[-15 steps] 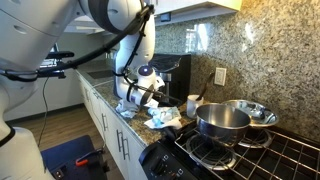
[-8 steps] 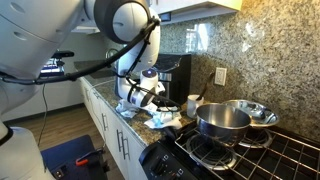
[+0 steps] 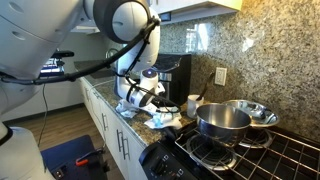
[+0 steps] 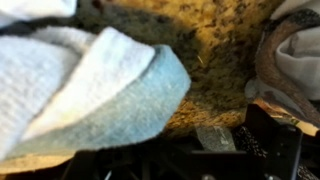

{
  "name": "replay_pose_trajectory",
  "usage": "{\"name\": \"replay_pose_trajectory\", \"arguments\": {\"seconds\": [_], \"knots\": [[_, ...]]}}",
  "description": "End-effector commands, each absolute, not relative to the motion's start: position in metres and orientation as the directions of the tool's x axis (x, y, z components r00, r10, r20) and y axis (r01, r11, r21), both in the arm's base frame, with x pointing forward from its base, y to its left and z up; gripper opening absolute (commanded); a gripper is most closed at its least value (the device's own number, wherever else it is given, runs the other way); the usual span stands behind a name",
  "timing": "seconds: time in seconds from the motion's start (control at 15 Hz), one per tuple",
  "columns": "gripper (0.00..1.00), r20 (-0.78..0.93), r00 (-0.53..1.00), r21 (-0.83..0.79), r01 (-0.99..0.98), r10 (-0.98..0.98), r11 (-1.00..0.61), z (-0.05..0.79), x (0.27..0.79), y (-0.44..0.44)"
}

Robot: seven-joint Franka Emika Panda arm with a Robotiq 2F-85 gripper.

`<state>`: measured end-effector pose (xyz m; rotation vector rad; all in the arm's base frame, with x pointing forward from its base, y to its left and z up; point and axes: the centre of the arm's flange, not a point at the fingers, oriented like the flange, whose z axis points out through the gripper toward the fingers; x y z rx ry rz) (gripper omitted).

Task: Pull the food basket out then push it in

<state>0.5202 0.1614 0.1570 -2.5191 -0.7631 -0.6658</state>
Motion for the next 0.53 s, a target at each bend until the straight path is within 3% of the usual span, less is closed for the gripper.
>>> {"name": "replay_pose_trajectory", "arguments": {"seconds": [0.0,0.47], "knots": [[1.00,0.520,0.745,-0.220,0.589,0.418,-0.777,0.181,0.511,0.151],[1.00,0.510,0.756,-0.155,0.550,0.410,-0.821,0.219,0.521,0.127]]}}
